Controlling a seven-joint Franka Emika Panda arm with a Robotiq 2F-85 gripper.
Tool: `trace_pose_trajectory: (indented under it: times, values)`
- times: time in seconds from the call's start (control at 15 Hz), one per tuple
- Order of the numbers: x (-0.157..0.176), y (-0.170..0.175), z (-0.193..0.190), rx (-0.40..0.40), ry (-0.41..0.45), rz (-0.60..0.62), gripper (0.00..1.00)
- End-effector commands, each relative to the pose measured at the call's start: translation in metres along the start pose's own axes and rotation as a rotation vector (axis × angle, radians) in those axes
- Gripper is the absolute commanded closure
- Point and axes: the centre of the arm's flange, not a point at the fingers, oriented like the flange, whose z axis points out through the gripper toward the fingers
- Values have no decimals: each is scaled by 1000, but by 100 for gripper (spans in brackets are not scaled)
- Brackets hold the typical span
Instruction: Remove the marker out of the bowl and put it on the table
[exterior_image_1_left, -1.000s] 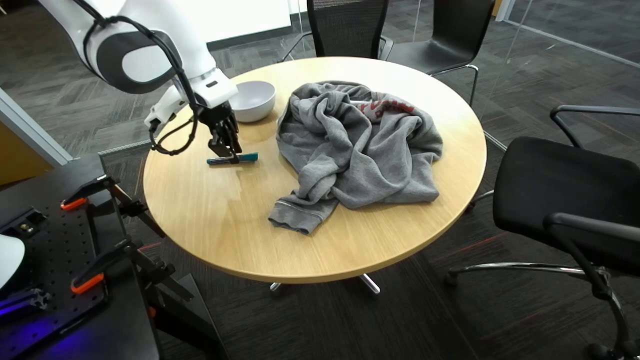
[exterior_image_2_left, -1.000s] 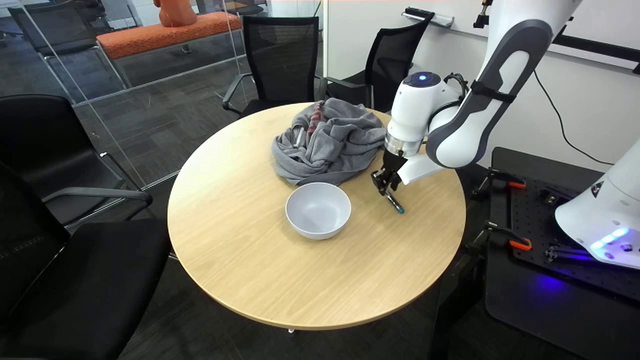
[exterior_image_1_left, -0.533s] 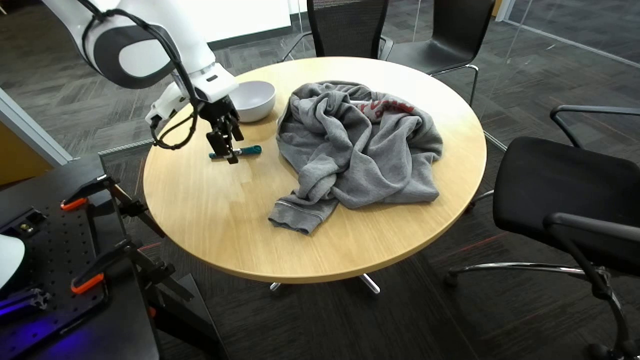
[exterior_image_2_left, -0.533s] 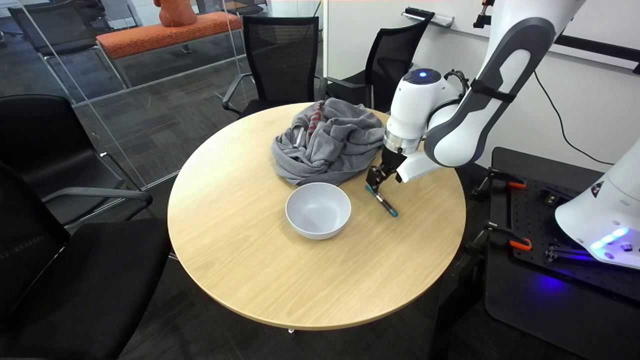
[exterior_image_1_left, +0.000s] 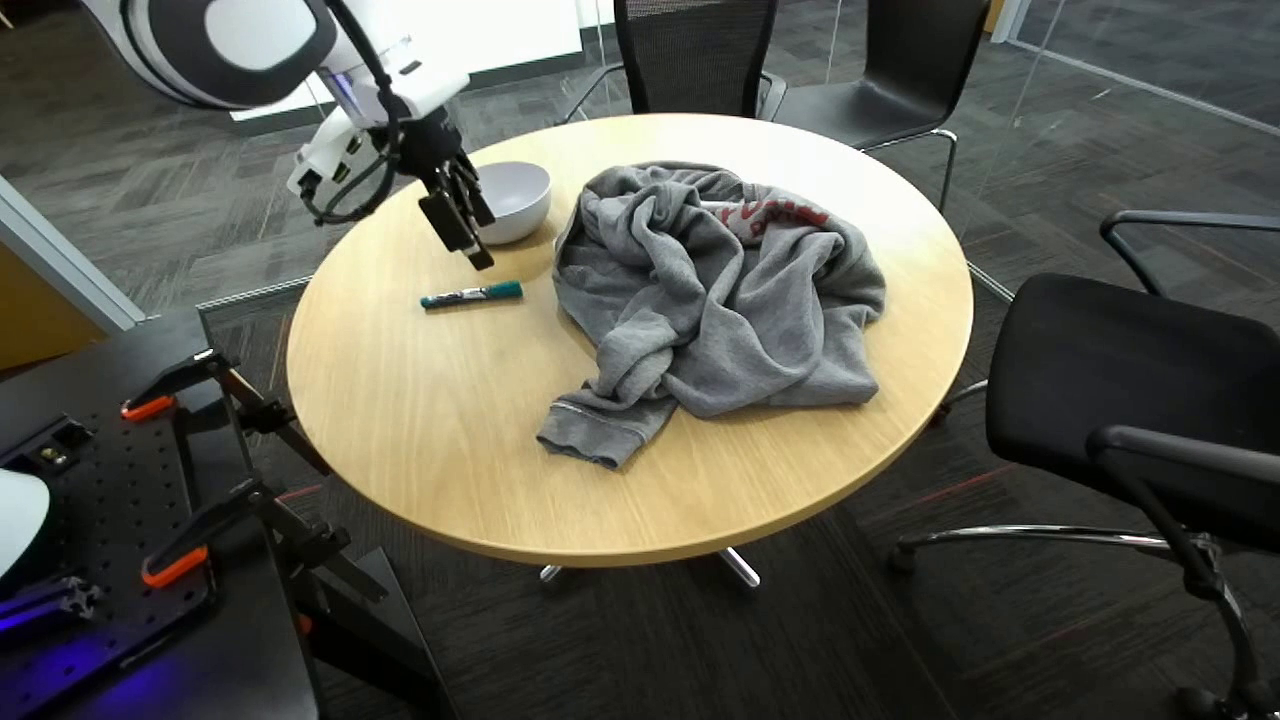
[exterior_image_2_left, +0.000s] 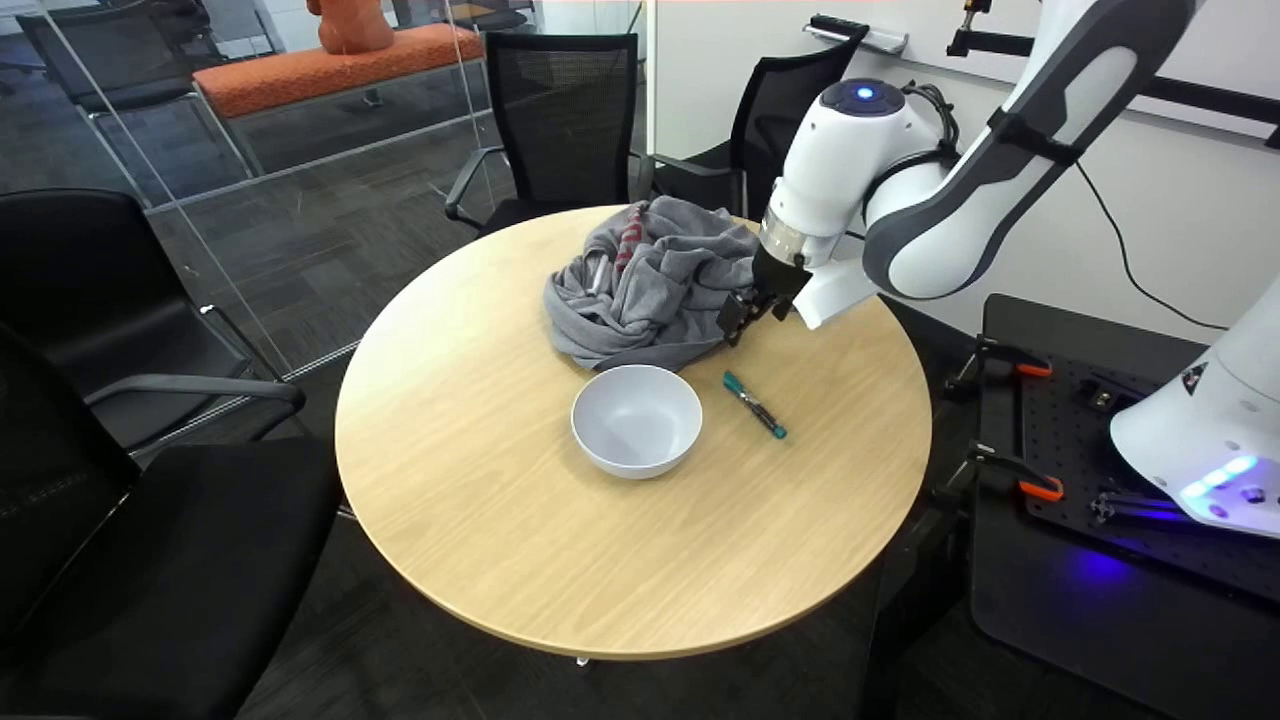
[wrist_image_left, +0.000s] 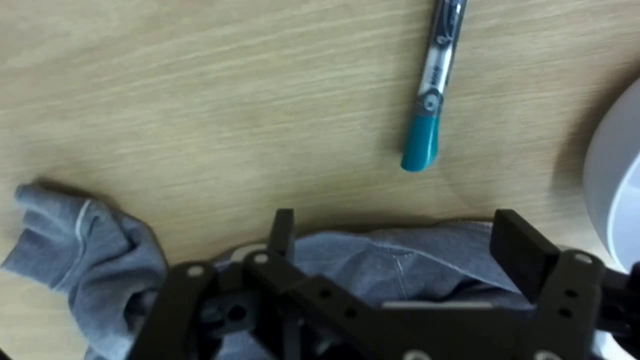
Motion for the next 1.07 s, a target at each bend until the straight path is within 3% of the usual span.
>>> trace_pose_trajectory:
  times: [0.0, 0.27, 0.6, 0.67, 1.0]
  values:
    - [6, -4, -47, 17, 44, -85, 0]
    - [15, -17, -77, 64, 74, -188, 0]
    - [10, -32, -101, 94, 30, -316, 0]
    - [8, -36, -86, 84, 61, -276, 0]
    - [5, -39, -94, 90, 50, -301, 0]
